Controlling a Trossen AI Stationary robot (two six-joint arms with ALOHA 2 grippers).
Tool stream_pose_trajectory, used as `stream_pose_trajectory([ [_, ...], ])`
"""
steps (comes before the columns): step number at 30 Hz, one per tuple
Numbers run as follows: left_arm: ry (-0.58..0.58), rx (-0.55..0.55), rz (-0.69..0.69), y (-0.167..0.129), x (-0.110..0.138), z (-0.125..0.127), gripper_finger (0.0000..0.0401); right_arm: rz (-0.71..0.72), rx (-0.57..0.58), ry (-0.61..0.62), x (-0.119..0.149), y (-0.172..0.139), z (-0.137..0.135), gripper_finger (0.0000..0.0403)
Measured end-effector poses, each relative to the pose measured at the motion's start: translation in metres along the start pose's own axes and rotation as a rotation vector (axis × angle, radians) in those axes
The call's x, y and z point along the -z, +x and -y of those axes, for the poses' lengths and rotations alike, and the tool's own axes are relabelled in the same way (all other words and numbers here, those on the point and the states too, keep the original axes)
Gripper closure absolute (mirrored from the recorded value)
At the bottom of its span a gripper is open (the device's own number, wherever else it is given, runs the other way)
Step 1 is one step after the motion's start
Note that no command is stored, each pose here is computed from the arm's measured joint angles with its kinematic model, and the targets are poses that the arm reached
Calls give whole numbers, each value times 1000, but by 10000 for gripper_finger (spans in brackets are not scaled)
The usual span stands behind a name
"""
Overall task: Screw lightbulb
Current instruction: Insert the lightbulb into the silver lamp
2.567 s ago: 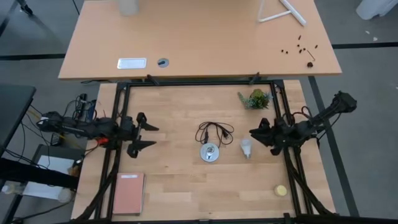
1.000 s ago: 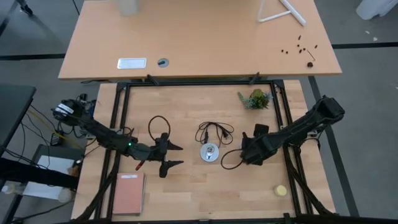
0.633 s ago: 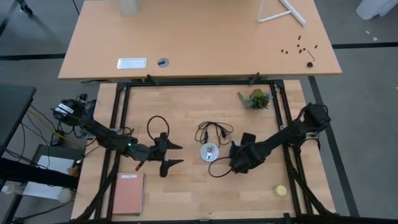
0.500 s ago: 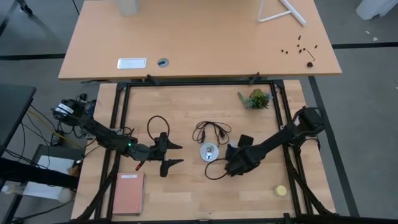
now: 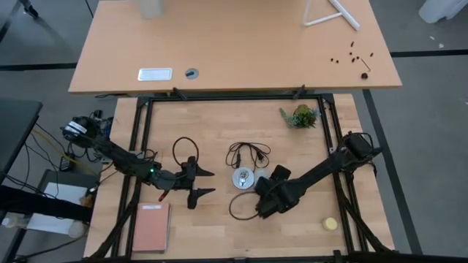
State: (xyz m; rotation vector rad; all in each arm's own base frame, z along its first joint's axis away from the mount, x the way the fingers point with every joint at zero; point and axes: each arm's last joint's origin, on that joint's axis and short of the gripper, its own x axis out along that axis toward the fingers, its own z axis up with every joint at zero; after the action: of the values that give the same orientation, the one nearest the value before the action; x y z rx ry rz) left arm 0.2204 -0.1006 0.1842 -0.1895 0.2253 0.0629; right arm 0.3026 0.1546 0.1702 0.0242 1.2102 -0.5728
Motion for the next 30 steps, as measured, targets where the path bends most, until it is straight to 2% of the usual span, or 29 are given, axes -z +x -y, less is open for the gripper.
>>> stream_pose_trajectory([
  [5, 26, 35, -7, -4, 2, 7, 115, 57, -62, -342, -1, -28, 11, 131],
  [8, 19, 54, -11, -6, 4, 12, 115, 109, -160, -535, -8, -38, 23, 125],
  [10, 7, 65, -12, -8, 4, 14, 115, 132, -242, -602, -17, -39, 32, 122],
  [14, -43, 91, -22, -12, 7, 20, 115, 69, -301, -669, -21, -21, 49, 112],
  [17, -63, 93, -38, -15, 10, 23, 115, 60, -363, -671, -20, -4, 51, 97],
  [22, -61, 54, -81, -18, 17, 25, 115, 126, -305, -698, -14, 3, 46, 72],
  [25, -66, 41, -100, -19, 20, 24, 115, 154, -340, -706, -3, 12, 41, 64],
  [30, -71, 38, -111, -20, 21, 24, 115, 149, -370, -602, 21, 35, 41, 61],
])
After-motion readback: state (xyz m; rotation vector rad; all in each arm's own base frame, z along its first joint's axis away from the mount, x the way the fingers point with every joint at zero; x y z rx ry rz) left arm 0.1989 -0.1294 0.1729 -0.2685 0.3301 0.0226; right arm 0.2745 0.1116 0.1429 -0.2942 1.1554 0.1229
